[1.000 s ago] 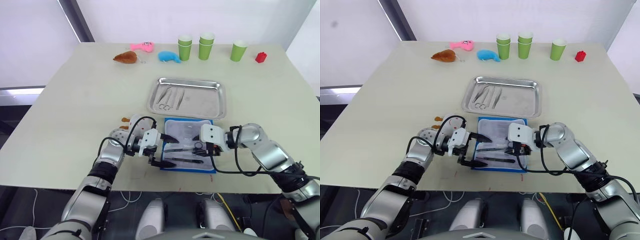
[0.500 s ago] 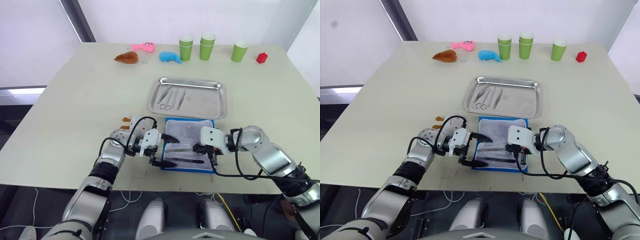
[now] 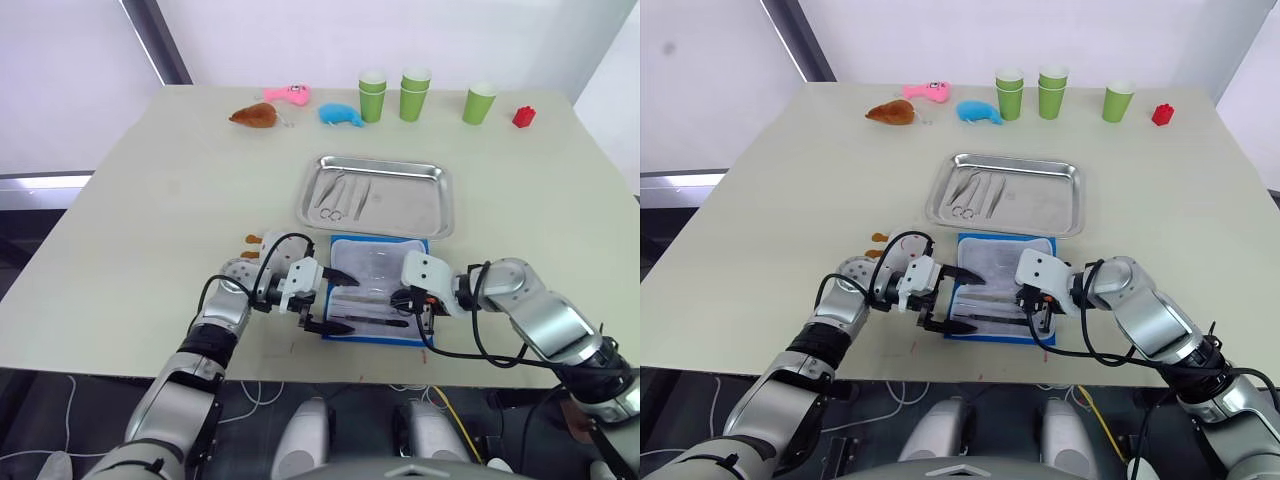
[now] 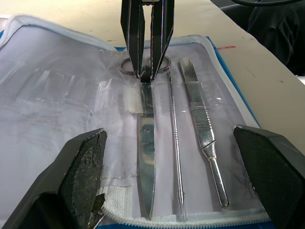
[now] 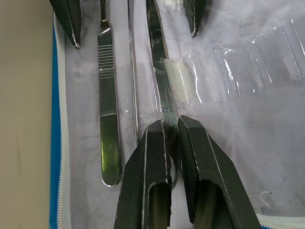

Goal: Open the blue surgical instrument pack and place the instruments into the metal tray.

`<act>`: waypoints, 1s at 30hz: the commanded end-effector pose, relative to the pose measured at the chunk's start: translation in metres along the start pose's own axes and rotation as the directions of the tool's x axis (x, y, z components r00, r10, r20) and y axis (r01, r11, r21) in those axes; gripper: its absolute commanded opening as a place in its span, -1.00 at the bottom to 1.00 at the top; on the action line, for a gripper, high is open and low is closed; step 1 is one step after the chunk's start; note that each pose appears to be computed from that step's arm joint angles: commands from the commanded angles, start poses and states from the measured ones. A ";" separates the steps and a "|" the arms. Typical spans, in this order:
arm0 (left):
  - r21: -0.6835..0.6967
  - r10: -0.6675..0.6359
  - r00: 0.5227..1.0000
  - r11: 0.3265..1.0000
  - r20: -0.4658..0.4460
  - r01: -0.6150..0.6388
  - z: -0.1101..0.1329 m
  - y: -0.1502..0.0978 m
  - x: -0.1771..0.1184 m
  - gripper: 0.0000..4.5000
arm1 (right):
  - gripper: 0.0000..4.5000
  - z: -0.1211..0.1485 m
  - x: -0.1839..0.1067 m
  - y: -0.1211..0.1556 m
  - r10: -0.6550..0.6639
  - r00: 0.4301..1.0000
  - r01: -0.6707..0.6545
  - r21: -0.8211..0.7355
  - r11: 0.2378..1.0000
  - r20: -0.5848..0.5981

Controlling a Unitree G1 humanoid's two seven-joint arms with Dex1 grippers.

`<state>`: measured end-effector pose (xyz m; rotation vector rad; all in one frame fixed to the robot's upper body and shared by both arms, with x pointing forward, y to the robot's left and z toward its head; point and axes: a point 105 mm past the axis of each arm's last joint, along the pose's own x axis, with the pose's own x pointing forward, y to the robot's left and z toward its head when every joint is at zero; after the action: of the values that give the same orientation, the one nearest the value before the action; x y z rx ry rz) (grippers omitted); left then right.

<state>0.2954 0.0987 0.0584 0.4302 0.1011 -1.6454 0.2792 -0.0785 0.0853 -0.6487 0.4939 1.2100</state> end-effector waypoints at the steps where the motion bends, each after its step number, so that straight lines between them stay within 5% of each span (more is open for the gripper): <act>1: -0.075 -0.054 0.996 0.996 -0.075 0.048 -0.024 -0.016 0.008 1.00 | -0.97 -0.017 0.003 -0.002 -0.003 0.997 0.005 0.029 1.000 -0.071; 8: -0.076 -0.050 0.996 0.996 -0.078 0.044 -0.024 -0.016 0.007 1.00 | -0.97 -0.014 0.008 -0.002 0.004 0.999 -0.002 0.040 0.999 -0.045; 13: -0.074 -0.048 0.996 0.996 -0.079 0.043 -0.024 -0.015 0.007 1.00 | -0.21 -0.015 0.009 -0.006 -0.023 0.998 0.025 0.037 0.999 -0.050; 22: -0.073 -0.050 0.995 0.996 -0.081 0.044 -0.024 -0.015 0.007 1.00 | -0.21 -0.020 0.012 0.002 0.020 0.997 -0.016 0.068 0.998 -0.069; 27: -0.070 -0.047 0.995 0.997 -0.083 0.041 -0.024 -0.014 0.007 1.00 | -0.98 -0.022 0.013 0.001 0.015 0.997 -0.010 0.056 0.998 -0.082; 30: -0.071 -0.046 0.996 0.997 -0.083 0.040 -0.024 -0.014 0.007 1.00 | -1.00 -0.020 0.013 0.002 0.016 0.997 -0.012 0.046 0.999 -0.078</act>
<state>0.2968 0.0998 0.0562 0.4280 0.1149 -1.6365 0.2832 -0.0737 0.0803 -0.6501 0.5028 1.2141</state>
